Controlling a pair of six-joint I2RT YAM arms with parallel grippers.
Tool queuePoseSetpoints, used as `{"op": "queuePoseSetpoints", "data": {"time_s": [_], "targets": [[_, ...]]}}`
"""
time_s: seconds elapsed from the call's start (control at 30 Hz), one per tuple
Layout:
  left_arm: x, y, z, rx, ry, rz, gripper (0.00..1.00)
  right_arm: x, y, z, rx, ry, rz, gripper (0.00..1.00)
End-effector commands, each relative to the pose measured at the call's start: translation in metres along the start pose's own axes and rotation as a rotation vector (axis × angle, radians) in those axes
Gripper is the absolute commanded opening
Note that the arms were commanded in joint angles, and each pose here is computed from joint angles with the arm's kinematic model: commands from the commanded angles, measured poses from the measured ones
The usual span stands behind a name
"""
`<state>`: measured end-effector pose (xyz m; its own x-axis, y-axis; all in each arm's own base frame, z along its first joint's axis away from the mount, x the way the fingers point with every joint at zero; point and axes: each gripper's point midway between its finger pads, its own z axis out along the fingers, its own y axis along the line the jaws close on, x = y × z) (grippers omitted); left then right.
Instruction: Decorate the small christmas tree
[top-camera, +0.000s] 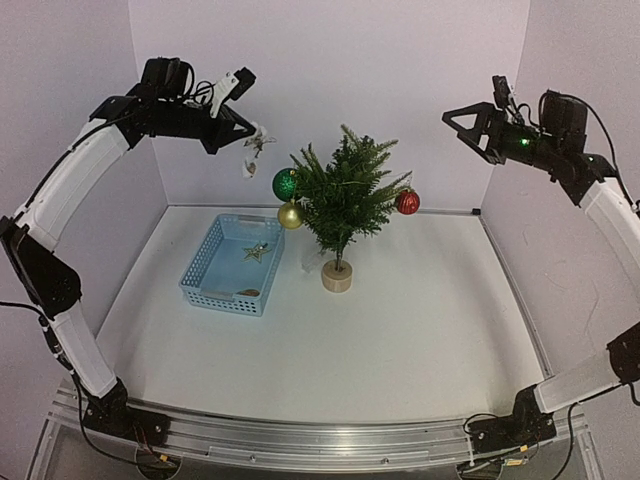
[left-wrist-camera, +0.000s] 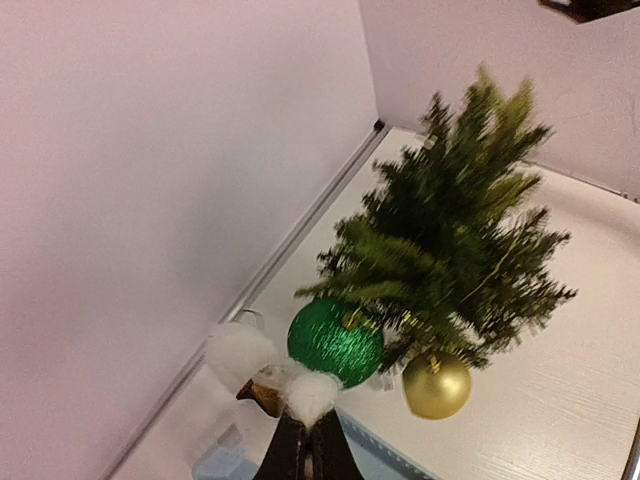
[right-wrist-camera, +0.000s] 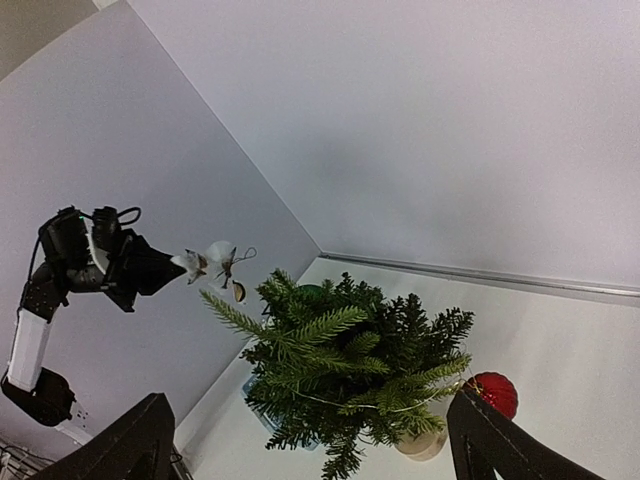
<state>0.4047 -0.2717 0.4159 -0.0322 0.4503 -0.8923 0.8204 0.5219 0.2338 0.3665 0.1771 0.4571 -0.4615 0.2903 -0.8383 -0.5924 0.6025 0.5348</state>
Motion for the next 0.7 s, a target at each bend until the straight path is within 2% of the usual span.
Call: {"op": "queuePoseSetpoints", "data": {"time_s": [0.0,0.17,0.4,0.6,0.67], "targets": [[-0.070,-0.033,-0.041,0.040,-0.165,0.131,0.00,-0.008,0.020,-0.012,-0.037,-0.042,-0.023,0.95],[-0.100,-0.055,-0.032,0.105,-0.243,0.103,0.00,-0.008,0.028,-0.015,-0.048,-0.047,-0.024,0.95],[-0.110,-0.088,-0.005,0.196,-0.267,0.070,0.00,-0.008,0.038,-0.028,-0.051,-0.072,-0.042,0.95],[-0.112,-0.073,0.011,0.136,-0.277,-0.064,0.00,-0.008,0.044,-0.039,-0.048,-0.090,-0.056,0.95],[-0.110,-0.084,0.012,0.198,-0.277,-0.075,0.00,-0.007,0.045,-0.042,-0.045,-0.095,-0.060,0.95]]}}
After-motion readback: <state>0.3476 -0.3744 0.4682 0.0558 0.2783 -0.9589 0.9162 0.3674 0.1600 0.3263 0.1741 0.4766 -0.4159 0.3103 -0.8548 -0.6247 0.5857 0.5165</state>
